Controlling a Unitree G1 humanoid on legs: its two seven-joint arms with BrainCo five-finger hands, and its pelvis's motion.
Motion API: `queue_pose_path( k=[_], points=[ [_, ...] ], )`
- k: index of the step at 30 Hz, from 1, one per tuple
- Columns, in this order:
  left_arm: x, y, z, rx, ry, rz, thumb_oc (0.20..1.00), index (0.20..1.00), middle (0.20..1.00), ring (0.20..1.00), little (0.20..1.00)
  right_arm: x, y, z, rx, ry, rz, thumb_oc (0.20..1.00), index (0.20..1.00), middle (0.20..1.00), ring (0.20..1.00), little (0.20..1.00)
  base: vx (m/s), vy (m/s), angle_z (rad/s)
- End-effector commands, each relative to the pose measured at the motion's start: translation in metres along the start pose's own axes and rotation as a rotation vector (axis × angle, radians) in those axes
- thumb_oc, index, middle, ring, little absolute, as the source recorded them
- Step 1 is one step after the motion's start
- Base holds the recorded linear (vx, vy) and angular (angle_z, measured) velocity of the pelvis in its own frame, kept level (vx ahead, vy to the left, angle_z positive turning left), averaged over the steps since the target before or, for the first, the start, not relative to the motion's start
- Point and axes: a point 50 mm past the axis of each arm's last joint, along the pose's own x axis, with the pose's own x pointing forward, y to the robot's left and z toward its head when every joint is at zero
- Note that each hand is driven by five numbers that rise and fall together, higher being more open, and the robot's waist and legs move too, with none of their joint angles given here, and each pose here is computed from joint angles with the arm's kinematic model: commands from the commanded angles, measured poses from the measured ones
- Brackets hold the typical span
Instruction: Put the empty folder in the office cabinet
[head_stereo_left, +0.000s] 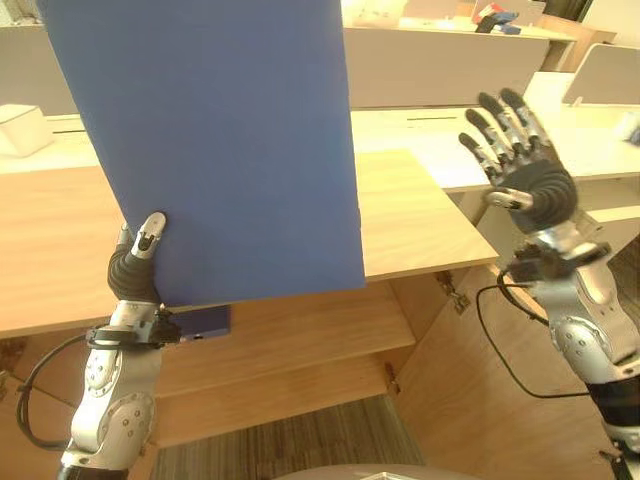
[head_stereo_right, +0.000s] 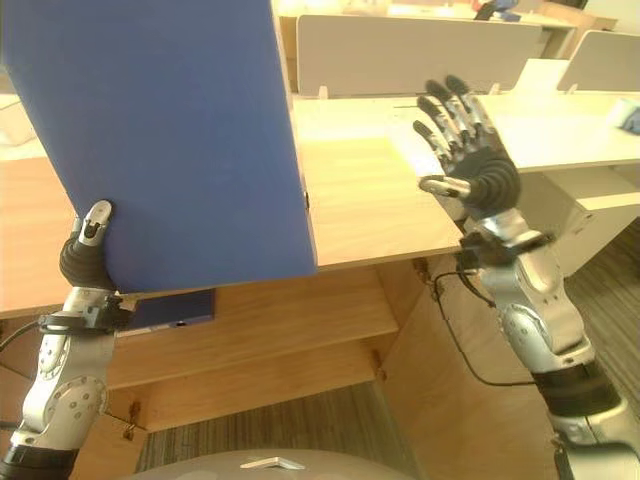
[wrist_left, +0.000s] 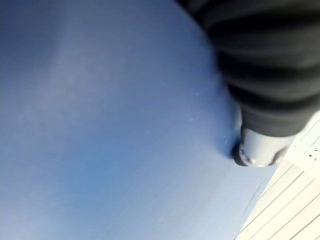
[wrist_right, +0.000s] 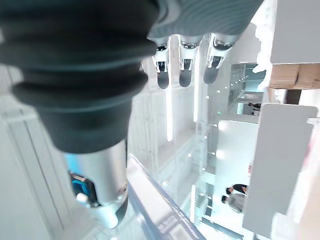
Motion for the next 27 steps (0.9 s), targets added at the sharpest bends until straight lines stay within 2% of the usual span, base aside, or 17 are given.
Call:
queue_pose_path(
  k=[1, 6, 13, 27],
  points=[
    [0.018, -0.007, 0.02, 0.132, -0.031, -0.127, 0.2, 0.2, 0.2, 0.2, 0.2, 0.014, -0.001, 0.006, -0.051, -0.01, 0.032, 1.0, 1.0, 1.0, 1.0, 1.0, 0.0, 0.0, 0.0],
    [0.012, -0.002, 0.017, 0.218, 0.043, -0.127, 0.2, 0.2, 0.2, 0.2, 0.2, 0.026, 0.002, -0.006, -0.06, 0.09, 0.094, 1.0, 1.0, 1.0, 1.0, 1.0, 0.0, 0.0, 0.0],
    [0.005, 0.005, 0.012, 0.337, 0.134, -0.126, 0.2, 0.2, 0.2, 0.2, 0.2, 0.042, 0.001, -0.02, -0.053, 0.128, 0.076, 1.0, 1.0, 1.0, 1.0, 1.0, 0.0, 0.0, 0.0],
    [0.005, 0.011, 0.002, 0.409, 0.179, -0.111, 0.2, 0.2, 0.2, 0.2, 0.2, 0.059, 0.019, -0.047, 0.035, 0.191, 0.102, 1.0, 1.0, 1.0, 1.0, 1.0, 0.0, -0.001, 0.01]
  ],
)
